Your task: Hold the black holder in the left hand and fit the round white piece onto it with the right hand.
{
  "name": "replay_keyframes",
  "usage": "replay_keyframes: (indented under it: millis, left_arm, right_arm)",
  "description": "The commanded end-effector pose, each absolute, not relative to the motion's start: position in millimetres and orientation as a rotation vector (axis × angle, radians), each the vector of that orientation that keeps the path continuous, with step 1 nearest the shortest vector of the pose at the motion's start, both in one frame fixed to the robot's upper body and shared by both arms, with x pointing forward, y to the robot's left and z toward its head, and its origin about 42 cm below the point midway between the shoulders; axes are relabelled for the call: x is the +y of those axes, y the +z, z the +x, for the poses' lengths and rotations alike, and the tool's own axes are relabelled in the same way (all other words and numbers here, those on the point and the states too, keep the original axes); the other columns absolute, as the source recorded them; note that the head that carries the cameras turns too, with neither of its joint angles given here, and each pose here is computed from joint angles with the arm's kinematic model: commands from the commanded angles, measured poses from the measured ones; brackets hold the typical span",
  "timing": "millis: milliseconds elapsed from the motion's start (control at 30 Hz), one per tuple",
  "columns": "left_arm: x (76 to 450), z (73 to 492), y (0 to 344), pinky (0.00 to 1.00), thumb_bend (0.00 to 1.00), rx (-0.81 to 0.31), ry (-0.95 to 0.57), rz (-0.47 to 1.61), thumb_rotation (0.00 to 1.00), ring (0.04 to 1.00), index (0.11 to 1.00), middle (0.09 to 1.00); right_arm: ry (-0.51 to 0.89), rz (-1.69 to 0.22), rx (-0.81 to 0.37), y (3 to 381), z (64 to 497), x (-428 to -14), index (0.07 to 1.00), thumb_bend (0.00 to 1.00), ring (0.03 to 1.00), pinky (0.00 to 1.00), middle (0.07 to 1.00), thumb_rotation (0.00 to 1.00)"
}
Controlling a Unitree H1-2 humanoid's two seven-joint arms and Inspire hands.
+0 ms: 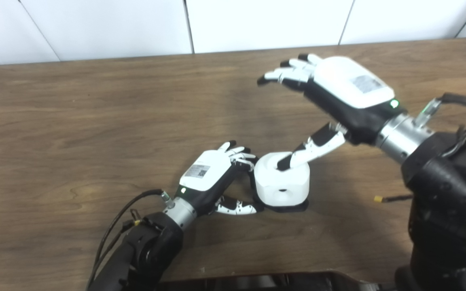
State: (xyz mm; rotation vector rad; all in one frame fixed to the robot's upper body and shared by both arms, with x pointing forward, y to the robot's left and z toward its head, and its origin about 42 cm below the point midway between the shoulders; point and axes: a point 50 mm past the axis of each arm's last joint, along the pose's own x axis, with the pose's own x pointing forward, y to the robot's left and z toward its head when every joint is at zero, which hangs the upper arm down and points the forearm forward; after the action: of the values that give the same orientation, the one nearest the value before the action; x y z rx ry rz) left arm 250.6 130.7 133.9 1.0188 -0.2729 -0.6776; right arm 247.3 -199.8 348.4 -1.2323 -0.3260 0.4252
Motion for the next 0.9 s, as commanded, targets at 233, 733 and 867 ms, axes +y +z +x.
replay_keyframes:
  millis: [233, 733, 867]
  left_arm:
    - [135.6, 242.0, 103.9, 1.0, 0.52, -0.122, -0.759, 1.085, 0.07, 0.892, 0.489, 0.791]
    - [139.8, 240.5, 102.5, 1.0, 0.51, -0.108, -0.718, 1.066, 0.08, 0.869, 0.495, 0.773]
    - [141.1, 240.6, 103.8, 0.99, 0.51, -0.098, -0.711, 1.065, 0.09, 0.857, 0.498, 0.768]
  right_arm:
    - [0.431, -1.213, -0.335, 370.9, 250.2, -207.6, 0.828, 1.0, 0.869, 0.9, 0.835, 0.47]
    - [0.411, -1.217, -0.303, 364.1, 248.6, -207.5, 0.814, 1.0, 0.877, 0.89, 0.832, 0.42]
    - [0.404, -1.214, -0.296, 363.0, 248.4, -206.4, 0.814, 1.0, 0.877, 0.89, 0.833, 0.43]
